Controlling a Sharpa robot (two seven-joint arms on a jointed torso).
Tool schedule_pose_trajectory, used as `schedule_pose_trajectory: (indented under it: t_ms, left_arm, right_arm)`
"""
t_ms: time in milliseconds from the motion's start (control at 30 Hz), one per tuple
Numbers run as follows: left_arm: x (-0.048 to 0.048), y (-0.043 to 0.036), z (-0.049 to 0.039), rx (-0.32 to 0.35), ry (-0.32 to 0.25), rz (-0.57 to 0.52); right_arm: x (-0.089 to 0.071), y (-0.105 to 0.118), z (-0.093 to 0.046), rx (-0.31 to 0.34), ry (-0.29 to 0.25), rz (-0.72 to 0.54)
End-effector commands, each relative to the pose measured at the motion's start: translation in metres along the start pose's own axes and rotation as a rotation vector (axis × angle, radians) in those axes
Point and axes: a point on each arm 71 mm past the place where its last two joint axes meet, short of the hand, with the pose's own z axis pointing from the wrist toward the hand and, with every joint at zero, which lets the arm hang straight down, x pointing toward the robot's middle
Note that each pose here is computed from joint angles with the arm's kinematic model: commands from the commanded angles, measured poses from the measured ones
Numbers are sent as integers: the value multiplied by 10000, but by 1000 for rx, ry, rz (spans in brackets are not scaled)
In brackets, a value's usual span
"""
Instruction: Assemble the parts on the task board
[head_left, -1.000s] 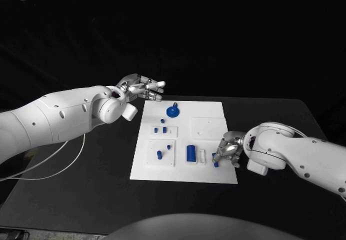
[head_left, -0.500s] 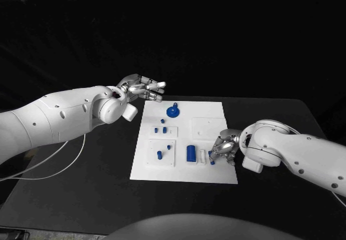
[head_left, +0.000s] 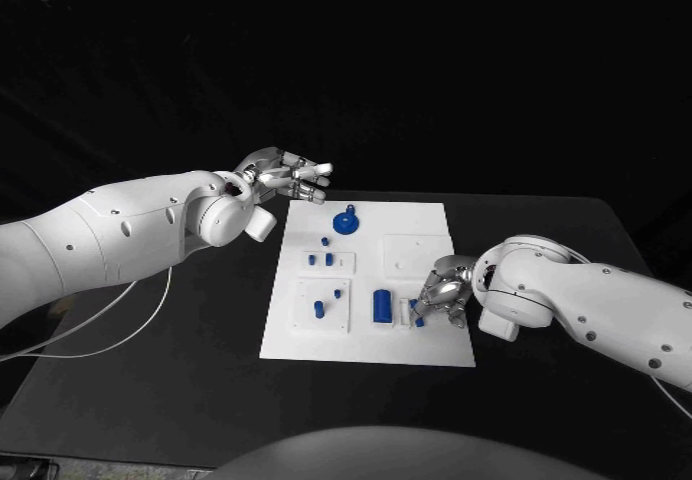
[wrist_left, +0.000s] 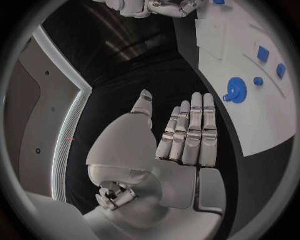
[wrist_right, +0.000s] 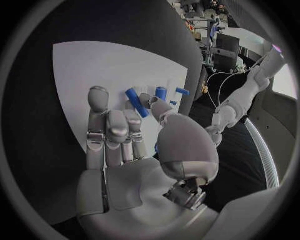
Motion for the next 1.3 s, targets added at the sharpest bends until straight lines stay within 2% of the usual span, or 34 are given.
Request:
schedule_pose_trajectory:
  t_ms: [33,367,1300]
  left_arm:
    - [23,-10,6,7,17,0]
    - [27,-6,9,3,21,2]
    - [52,-6,25,-2,32,4]
  right_arm:
    - [88,-12,34,19,45,-31]
    - [139,106,23,-10,29,-55]
    - [122,100,42,-5,16,-68]
